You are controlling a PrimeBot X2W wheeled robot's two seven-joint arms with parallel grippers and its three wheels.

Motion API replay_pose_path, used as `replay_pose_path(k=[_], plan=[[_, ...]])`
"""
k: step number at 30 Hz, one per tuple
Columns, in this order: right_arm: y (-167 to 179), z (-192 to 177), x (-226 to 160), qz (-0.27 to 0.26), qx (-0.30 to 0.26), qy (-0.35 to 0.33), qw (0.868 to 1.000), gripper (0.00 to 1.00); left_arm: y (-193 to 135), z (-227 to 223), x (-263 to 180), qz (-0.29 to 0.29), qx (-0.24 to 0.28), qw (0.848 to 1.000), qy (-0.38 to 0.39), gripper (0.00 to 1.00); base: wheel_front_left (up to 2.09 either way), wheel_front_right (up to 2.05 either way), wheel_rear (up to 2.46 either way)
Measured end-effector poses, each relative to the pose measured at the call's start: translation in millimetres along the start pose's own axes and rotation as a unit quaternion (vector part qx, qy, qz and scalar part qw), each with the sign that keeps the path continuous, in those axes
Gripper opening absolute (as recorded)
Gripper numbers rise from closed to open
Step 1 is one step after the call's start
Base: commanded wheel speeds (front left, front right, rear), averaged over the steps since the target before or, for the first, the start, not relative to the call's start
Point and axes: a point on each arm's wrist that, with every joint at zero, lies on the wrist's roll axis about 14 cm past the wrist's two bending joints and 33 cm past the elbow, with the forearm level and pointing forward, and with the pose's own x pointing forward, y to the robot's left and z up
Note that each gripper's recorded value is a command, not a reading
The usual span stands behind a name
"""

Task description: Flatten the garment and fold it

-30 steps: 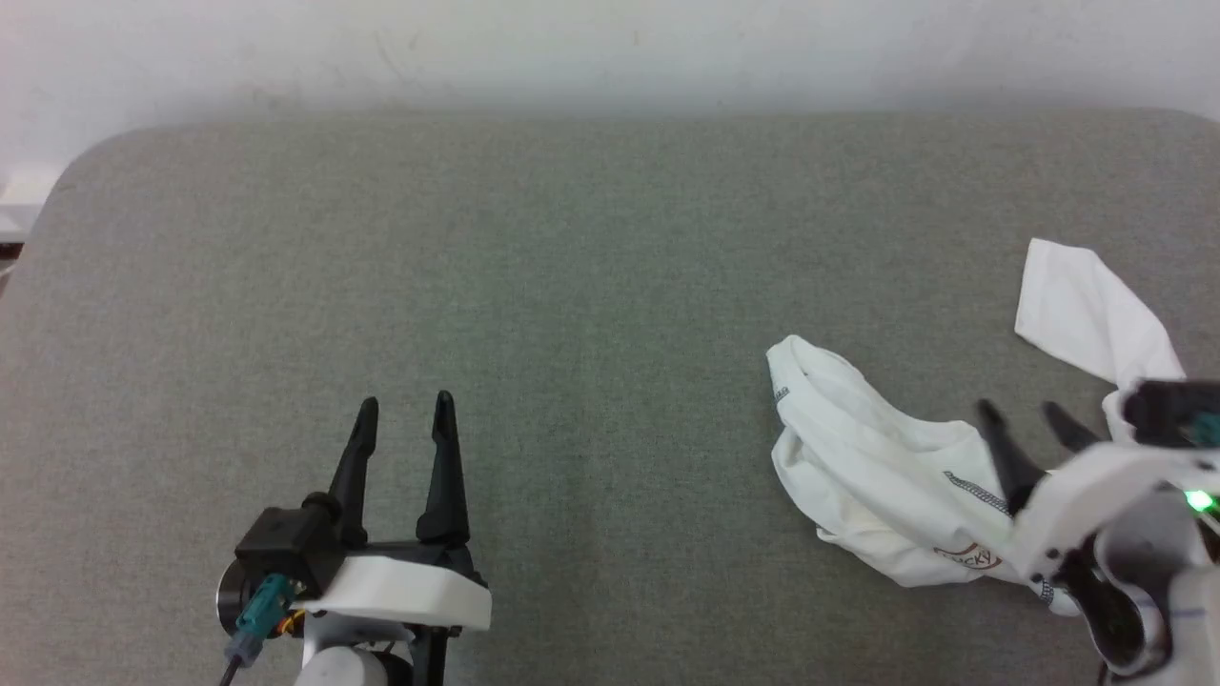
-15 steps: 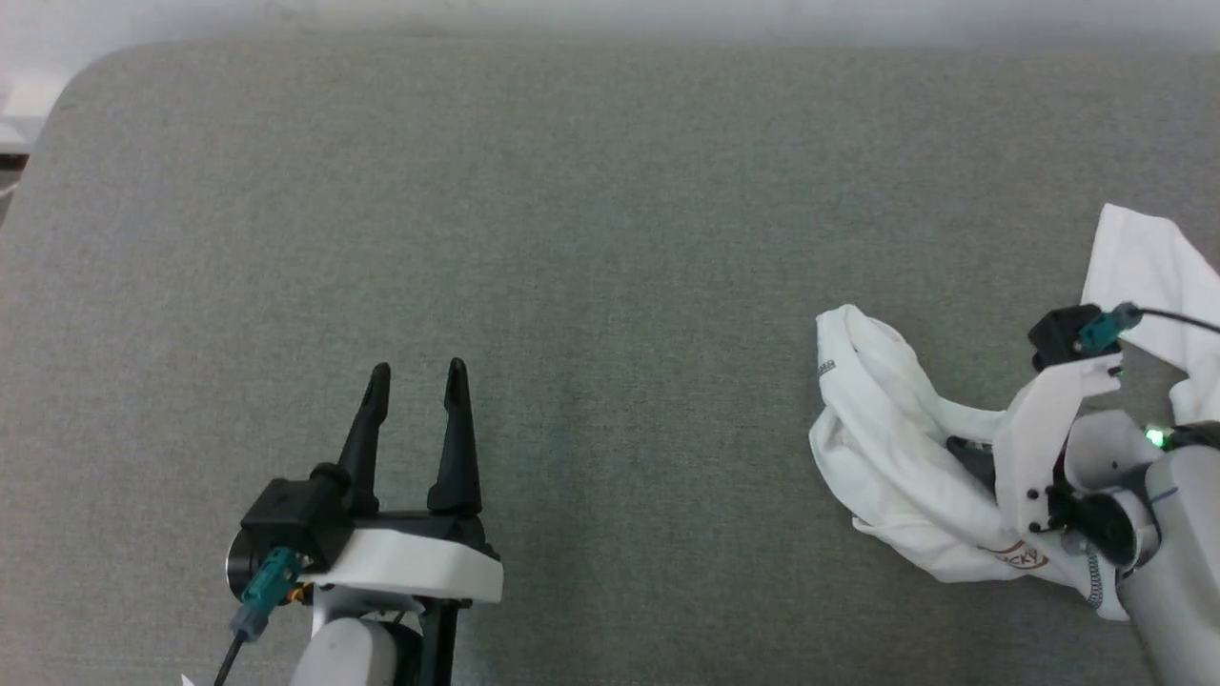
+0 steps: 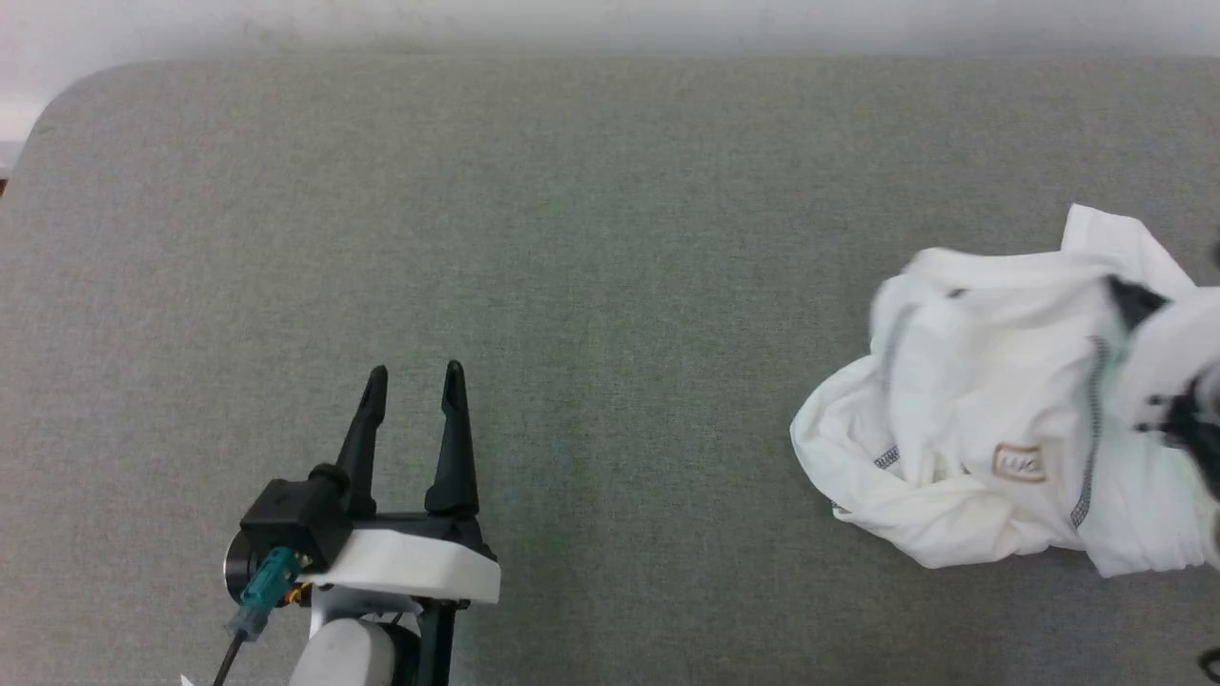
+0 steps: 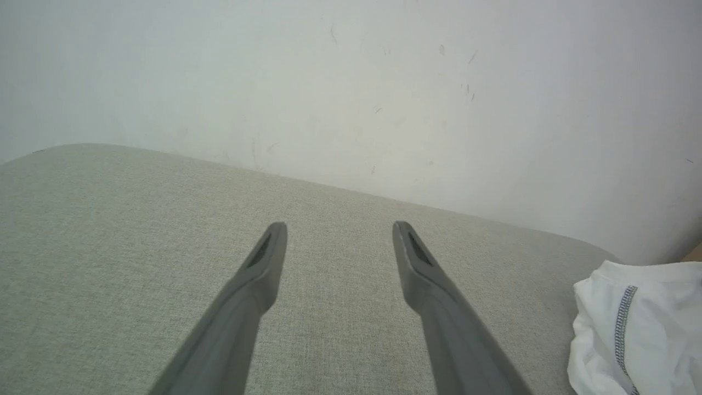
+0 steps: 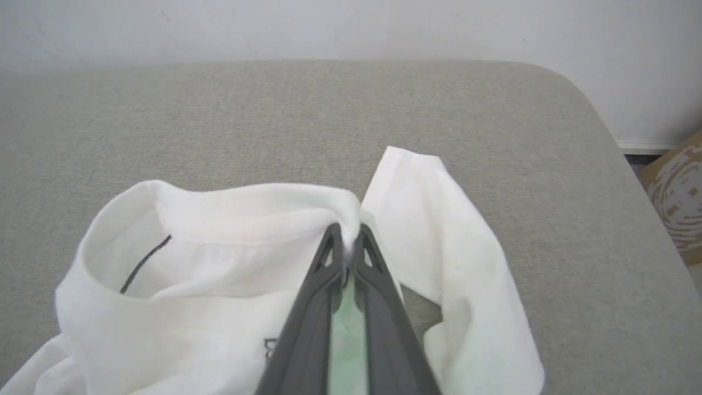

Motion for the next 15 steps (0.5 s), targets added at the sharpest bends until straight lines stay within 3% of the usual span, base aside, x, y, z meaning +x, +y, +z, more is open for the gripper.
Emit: replay_pose_path(k=[4, 7, 8, 9, 10, 11, 15], plan=[[-59, -1, -17, -0.083, 0.042, -0.021, 0.995, 0.00, -4, 4, 0, -0.005, -0.001, 1.000, -0.006, 1.00, 0.00, 0.00, 0.00], [-88, -34, -30, -0.134, 0.072, 0.003, 0.988, 0.00, -3, 5, 0, -0.005, -0.001, 1.000, -0.007, 1.00, 0.00, 0.00, 0.00], [-95, -48, -35, -0.147, 0.078, 0.017, 0.986, 0.10, -3, 5, 0, -0.005, -0.001, 1.000, -0.007, 1.00, 0.00, 0.00, 0.00], [-98, -62, -39, -0.157, 0.081, 0.029, 0.984, 0.71, -3, 5, 0, -0.004, -0.001, 1.000, -0.007, 1.00, 0.00, 0.00, 0.00], [-98, -71, -41, -0.162, 0.088, 0.033, 0.982, 0.71, -3, 5, 1, -0.004, -0.001, 1.000, -0.007, 1.00, 0.00, 0.00, 0.00], [-96, -76, -42, -0.163, 0.097, 0.030, 0.981, 1.00, -4, 4, 1, -0.005, 0.000, 1.000, -0.006, 1.00, 0.00, 0.00, 0.00], [-91, -58, -46, -0.169, 0.109, -0.045, 0.979, 1.00, -7, 2, 1, -0.011, 0.003, 1.000, -0.004, 1.00, 0.00, 0.00, 0.00]])
